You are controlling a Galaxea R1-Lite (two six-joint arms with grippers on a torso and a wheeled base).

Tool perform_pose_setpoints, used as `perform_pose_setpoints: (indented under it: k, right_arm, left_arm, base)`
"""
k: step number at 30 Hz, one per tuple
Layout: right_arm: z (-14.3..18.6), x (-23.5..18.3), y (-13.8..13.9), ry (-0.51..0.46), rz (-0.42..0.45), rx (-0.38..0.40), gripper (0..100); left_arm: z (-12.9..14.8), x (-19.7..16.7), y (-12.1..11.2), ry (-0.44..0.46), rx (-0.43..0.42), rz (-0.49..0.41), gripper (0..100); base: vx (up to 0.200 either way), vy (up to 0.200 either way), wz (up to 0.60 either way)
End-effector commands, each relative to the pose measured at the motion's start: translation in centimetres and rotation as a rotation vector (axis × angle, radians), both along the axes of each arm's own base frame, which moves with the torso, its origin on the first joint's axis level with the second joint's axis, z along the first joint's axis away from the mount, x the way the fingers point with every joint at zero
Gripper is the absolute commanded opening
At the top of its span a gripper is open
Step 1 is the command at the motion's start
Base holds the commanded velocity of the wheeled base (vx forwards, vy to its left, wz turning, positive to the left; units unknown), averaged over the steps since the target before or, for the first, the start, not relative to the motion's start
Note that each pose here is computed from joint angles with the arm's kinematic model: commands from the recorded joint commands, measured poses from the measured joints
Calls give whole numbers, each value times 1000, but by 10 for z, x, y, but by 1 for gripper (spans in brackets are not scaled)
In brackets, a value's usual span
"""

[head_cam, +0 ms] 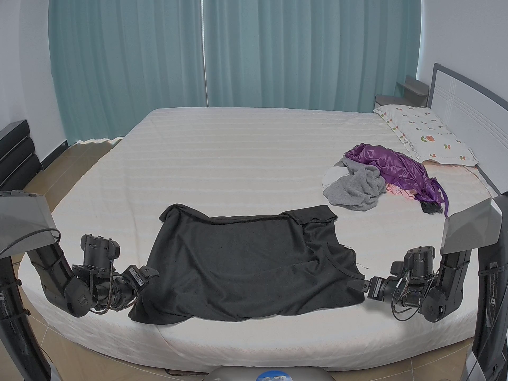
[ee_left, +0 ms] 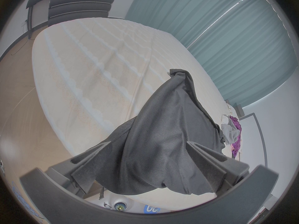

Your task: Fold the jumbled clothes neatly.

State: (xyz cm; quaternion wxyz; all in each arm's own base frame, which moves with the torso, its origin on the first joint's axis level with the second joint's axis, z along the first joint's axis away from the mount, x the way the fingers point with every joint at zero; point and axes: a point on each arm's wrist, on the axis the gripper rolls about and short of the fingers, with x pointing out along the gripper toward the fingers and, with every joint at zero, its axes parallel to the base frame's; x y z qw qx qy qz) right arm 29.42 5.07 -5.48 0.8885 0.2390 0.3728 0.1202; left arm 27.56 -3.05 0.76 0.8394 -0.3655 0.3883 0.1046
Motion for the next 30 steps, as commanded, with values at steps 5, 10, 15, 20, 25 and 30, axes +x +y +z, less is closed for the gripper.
perform_pose_setpoints:
  k: [5, 10, 15, 20, 25, 30]
  right_arm:
    - [-8, 3, 7, 7, 19, -8, 0]
    - [-2, 9, 6, -28, 12, 2, 0]
    - [11, 30, 7, -116, -5, 22, 0]
    - [21, 56, 12, -198, -40, 49, 0]
    - [24, 66, 15, -183, -55, 28, 0]
    - [23, 49, 12, -121, -37, 23, 100]
  left_arm:
    - [1, 0, 0, -2, 0, 2, 100]
    - [0, 0, 0, 1, 0, 2, 100]
    - [0, 0, 0, 1, 0, 2, 100]
    - [-1, 0, 0, 3, 0, 0, 100]
    - [-1, 0, 0, 3, 0, 2, 100]
    - [-1, 0, 0, 1, 0, 0, 100]
  base:
    - [0, 0, 0]
    - [0, 0, 0]
    - [0, 0, 0]
    - [0, 0, 0]
    - [0, 0, 0]
    - [0, 0, 0]
